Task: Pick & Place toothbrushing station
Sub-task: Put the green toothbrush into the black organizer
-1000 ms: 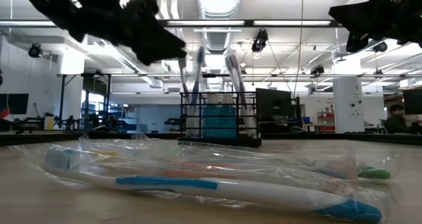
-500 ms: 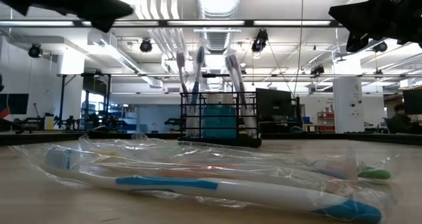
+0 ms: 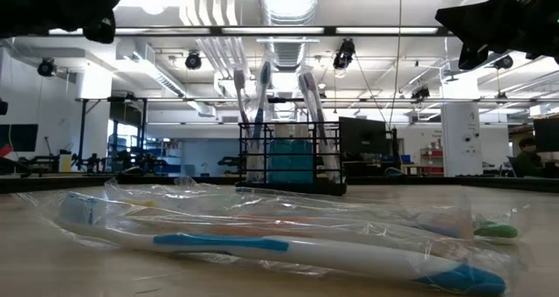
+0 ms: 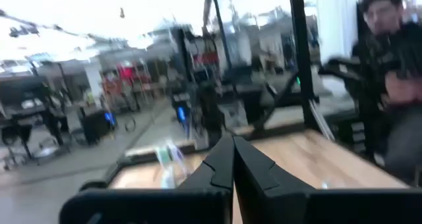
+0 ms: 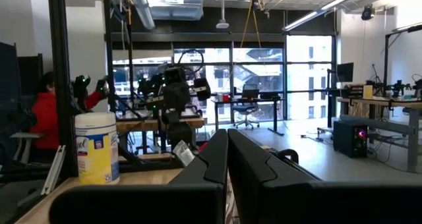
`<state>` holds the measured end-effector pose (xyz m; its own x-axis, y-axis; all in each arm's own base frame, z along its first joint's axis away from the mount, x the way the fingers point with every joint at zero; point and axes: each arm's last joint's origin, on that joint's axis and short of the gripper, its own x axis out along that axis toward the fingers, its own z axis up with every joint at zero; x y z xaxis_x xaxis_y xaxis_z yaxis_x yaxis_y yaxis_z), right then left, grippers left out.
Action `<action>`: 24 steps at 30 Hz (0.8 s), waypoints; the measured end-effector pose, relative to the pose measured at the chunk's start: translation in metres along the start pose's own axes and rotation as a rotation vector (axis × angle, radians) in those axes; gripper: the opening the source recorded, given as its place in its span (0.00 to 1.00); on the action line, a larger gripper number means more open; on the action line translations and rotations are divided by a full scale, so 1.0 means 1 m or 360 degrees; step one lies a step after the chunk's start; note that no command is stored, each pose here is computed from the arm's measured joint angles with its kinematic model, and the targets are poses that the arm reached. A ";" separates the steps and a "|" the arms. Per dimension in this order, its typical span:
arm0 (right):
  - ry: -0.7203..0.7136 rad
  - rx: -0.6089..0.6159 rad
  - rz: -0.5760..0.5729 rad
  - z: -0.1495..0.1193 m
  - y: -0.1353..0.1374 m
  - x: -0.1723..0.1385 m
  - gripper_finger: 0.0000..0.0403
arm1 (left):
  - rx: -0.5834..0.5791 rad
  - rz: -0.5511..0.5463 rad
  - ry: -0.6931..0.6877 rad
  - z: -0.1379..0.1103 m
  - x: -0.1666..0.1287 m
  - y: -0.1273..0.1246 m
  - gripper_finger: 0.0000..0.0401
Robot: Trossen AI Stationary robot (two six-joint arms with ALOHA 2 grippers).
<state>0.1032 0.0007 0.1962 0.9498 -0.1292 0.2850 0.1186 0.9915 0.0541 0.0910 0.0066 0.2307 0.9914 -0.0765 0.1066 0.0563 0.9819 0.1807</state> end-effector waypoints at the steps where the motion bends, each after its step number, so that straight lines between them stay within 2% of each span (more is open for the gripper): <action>1: 0.0000 0.0001 0.0000 0.000 0.000 0.000 0.02 | -0.0007 0.0018 -0.0014 -0.002 -0.001 0.000 0.01; 5: -0.0001 0.0000 -0.0001 0.000 0.000 0.000 0.02 | -0.0039 0.0054 0.0027 -0.015 -0.003 -0.002 0.01; 17: 0.0004 -0.0001 0.0002 0.000 0.000 0.000 0.02 | -0.0079 0.0009 0.0101 -0.052 -0.001 -0.008 0.01; 24: 0.0005 -0.0001 0.0007 0.000 0.000 0.000 0.02 | -0.0113 0.0010 0.0115 -0.059 -0.001 -0.009 0.01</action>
<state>0.1034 0.0008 0.1959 0.9511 -0.1246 0.2825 0.1145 0.9921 0.0523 0.0964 0.0080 0.1717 0.9975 -0.0598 0.0364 0.0555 0.9924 0.1100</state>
